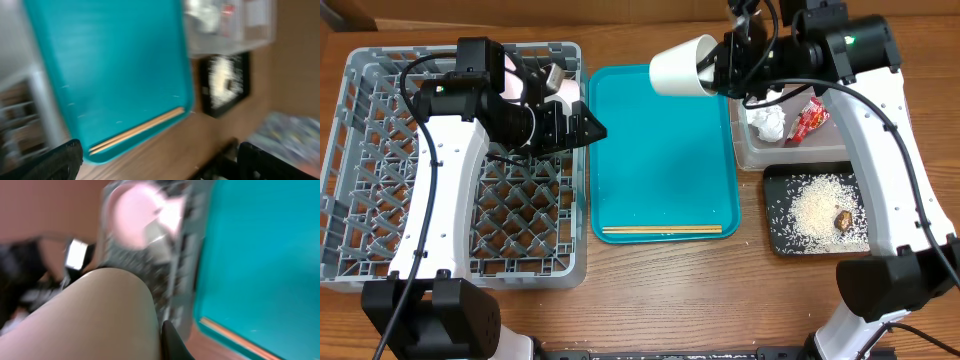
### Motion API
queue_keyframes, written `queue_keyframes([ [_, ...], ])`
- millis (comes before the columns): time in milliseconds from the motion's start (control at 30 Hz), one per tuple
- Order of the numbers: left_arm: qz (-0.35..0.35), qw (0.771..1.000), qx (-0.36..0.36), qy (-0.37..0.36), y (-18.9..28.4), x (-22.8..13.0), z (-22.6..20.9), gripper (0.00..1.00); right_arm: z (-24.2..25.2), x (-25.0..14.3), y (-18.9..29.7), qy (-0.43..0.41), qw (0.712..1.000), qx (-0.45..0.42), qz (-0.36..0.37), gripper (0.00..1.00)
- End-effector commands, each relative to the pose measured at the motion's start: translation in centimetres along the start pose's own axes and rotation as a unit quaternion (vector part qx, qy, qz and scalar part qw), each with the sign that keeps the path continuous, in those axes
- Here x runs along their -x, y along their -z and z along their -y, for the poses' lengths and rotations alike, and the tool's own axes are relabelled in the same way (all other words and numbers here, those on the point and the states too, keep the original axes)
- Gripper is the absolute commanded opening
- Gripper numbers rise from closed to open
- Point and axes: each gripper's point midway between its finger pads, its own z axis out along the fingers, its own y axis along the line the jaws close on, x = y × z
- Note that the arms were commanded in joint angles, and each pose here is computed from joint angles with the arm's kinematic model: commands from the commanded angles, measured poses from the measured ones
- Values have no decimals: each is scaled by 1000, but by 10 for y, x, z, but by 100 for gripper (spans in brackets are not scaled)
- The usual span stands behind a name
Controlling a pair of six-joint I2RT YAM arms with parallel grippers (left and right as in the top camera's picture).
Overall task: Sort waste into correct bins and load items into the dishwasher
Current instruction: 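Carry the paper cup toward the left gripper above the dish rack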
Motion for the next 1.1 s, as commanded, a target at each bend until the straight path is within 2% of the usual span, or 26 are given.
queue_keyframes([
  [0,14,987,-141,-79,12,3,48,100,-18,-33,-20,37,979,178,-87,4],
  [100,26,973,-208,-101,22,4,68,100,-7,-44,-30,32,964,243,-102,4],
  [200,33,963,-248,-101,30,5,79,100,5,-52,-40,28,955,273,-108,4],
  [333,32,954,-283,-96,36,3,89,100,7,-54,-45,39,952,282,-108,4],
  [500,43,920,-374,-105,57,3,116,100,-4,-54,-53,39,950,287,-118,4],
  [900,25,949,-305,-78,39,2,97,100,-37,-42,-65,34,944,301,-130,4],
  [1067,27,945,-316,-79,42,2,101,100,-47,-45,-83,31,950,282,-128,4],
])
